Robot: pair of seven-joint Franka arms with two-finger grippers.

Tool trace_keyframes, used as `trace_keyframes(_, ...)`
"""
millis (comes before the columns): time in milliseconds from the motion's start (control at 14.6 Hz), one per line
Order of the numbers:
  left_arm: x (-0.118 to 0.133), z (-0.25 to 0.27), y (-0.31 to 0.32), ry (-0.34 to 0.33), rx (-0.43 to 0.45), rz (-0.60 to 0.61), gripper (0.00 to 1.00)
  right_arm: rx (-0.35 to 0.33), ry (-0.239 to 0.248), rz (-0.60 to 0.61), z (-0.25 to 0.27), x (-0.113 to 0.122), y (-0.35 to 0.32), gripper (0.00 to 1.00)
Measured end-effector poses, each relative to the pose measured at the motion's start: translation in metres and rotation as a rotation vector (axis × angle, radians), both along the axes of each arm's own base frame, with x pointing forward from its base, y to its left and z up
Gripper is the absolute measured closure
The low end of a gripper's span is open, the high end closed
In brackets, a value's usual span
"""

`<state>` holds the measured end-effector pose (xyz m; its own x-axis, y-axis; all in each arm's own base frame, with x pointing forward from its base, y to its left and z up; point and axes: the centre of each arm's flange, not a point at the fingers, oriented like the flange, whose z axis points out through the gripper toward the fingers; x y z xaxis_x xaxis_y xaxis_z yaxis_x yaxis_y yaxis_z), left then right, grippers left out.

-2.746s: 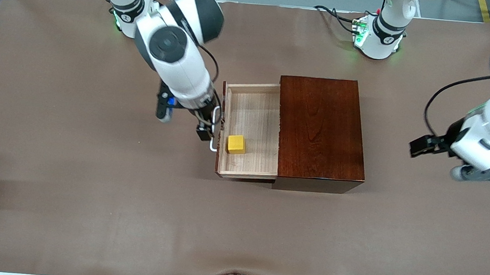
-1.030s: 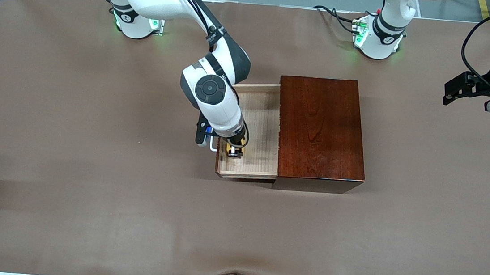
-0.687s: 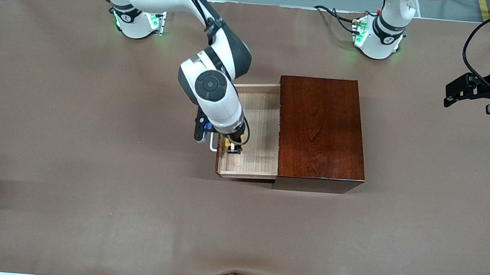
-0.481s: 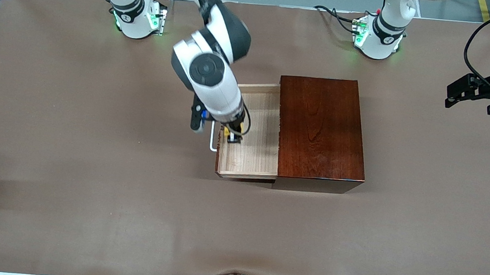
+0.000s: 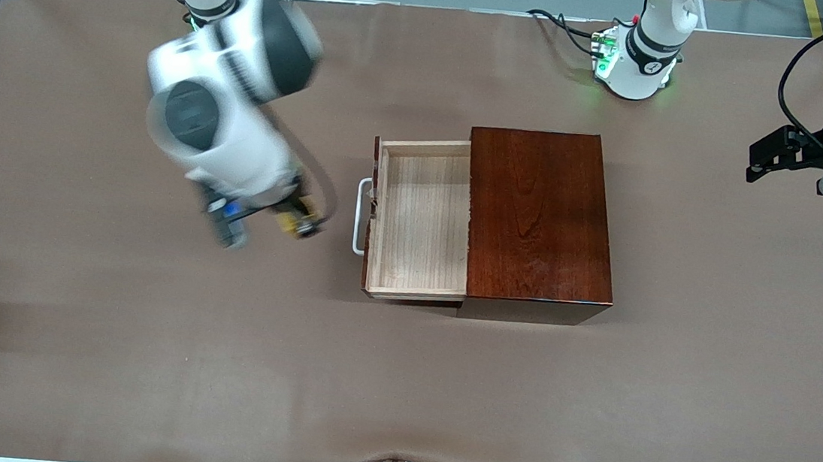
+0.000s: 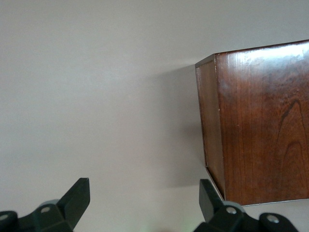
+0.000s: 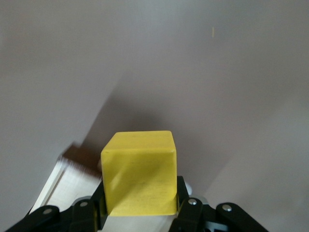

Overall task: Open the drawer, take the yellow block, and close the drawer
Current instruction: 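Carry the yellow cube away from the box with the right gripper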

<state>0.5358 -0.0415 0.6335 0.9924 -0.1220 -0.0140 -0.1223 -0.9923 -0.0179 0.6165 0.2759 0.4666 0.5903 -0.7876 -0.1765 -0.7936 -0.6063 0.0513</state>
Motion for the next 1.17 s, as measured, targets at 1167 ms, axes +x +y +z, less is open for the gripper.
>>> trace_keyframes(1167,0.002,-0.002,-0.009,0.002,0.0,-0.017,0.0,0.035,-0.215,0.936,-0.206,0.045,-0.346,0.44)
